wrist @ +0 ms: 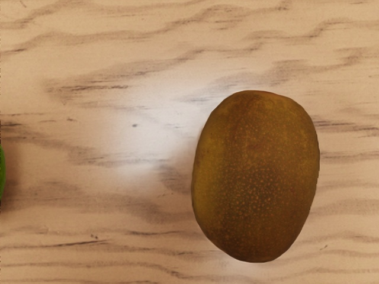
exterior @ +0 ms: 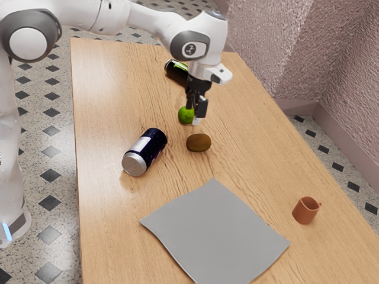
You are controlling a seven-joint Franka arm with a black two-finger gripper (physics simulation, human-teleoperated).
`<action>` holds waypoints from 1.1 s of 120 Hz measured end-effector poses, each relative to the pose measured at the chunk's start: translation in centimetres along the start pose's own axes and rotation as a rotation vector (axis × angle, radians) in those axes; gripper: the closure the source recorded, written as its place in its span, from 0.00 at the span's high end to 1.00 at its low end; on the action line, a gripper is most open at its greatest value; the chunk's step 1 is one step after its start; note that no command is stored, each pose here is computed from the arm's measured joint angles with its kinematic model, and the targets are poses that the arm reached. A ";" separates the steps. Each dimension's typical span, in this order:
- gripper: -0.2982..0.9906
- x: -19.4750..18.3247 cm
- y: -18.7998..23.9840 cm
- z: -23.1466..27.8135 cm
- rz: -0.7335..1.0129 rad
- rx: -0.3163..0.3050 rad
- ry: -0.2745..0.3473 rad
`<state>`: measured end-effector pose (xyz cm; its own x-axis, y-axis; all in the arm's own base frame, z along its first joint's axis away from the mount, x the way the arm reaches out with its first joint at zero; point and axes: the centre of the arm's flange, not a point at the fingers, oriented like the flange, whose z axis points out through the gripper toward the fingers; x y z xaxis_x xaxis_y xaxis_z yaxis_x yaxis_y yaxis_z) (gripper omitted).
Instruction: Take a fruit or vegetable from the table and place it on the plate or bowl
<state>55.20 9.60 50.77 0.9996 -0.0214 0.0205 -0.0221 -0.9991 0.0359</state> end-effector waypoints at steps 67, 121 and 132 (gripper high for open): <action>0.77 -0.3 11.6 0.0 0.267 -0.020 0.082; 0.77 -0.8 6.1 2.5 0.164 -0.026 0.079; 0.77 -0.8 3.5 2.9 0.120 -0.020 0.078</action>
<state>54.40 5.99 47.97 0.9851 -0.1374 0.1036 -0.1430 -0.9886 0.0479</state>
